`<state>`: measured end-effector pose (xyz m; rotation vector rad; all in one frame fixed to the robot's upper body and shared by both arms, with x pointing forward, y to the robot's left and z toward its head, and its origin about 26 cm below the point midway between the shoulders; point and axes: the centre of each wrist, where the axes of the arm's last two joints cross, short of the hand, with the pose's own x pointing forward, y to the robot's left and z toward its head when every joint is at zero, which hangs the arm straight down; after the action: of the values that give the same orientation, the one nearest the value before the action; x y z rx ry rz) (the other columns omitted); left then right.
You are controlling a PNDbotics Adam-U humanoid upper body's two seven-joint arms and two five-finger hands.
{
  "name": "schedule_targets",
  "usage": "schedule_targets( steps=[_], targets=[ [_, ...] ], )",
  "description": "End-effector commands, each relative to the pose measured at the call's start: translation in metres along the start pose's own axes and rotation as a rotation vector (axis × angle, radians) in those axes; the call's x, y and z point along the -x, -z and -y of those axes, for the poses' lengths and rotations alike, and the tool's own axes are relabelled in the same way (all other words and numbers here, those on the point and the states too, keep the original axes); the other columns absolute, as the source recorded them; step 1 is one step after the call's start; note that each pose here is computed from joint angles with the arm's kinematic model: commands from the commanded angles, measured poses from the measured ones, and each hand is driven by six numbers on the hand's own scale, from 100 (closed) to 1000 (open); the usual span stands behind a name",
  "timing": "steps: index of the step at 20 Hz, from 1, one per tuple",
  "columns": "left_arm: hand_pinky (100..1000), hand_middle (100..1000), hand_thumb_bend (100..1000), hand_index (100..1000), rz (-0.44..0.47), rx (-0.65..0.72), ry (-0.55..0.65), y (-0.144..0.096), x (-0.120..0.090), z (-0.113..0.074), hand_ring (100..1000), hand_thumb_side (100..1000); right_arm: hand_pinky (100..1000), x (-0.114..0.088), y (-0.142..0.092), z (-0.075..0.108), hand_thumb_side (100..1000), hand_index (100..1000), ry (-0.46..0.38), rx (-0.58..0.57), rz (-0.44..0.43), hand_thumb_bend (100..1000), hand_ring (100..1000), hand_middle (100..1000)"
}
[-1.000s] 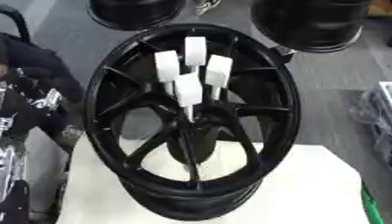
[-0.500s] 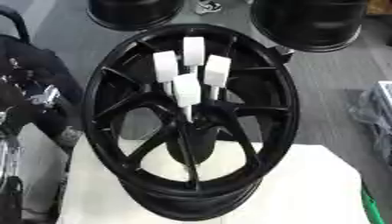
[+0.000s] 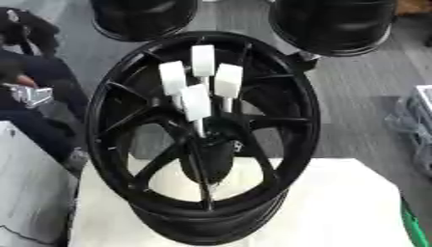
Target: Pull the pin out of the wheel hub.
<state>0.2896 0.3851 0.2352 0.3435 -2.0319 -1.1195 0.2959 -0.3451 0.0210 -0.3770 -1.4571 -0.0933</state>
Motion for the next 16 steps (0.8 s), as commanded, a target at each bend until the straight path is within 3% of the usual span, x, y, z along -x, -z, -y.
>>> schedule_targets(
  steps=[1,11,16],
  targets=[
    [623,539,529,722,0.013,0.061,0.054,0.004,-0.006,-0.015,482,100,691,-0.007,0.003,0.008,993,922,-0.028,0.006,0.025,100,756,765],
    [650,587,529,752,0.048,0.371,0.303,0.046,-0.046,-0.033,528,100,691,-0.012,0.004,0.011,1000,922,-0.082,-0.029,0.035,100,755,764],
    [657,603,533,759,0.052,0.48,0.339,0.063,-0.042,-0.026,542,100,691,-0.012,0.004,0.012,999,922,-0.085,-0.029,0.036,100,755,765]
  ],
)
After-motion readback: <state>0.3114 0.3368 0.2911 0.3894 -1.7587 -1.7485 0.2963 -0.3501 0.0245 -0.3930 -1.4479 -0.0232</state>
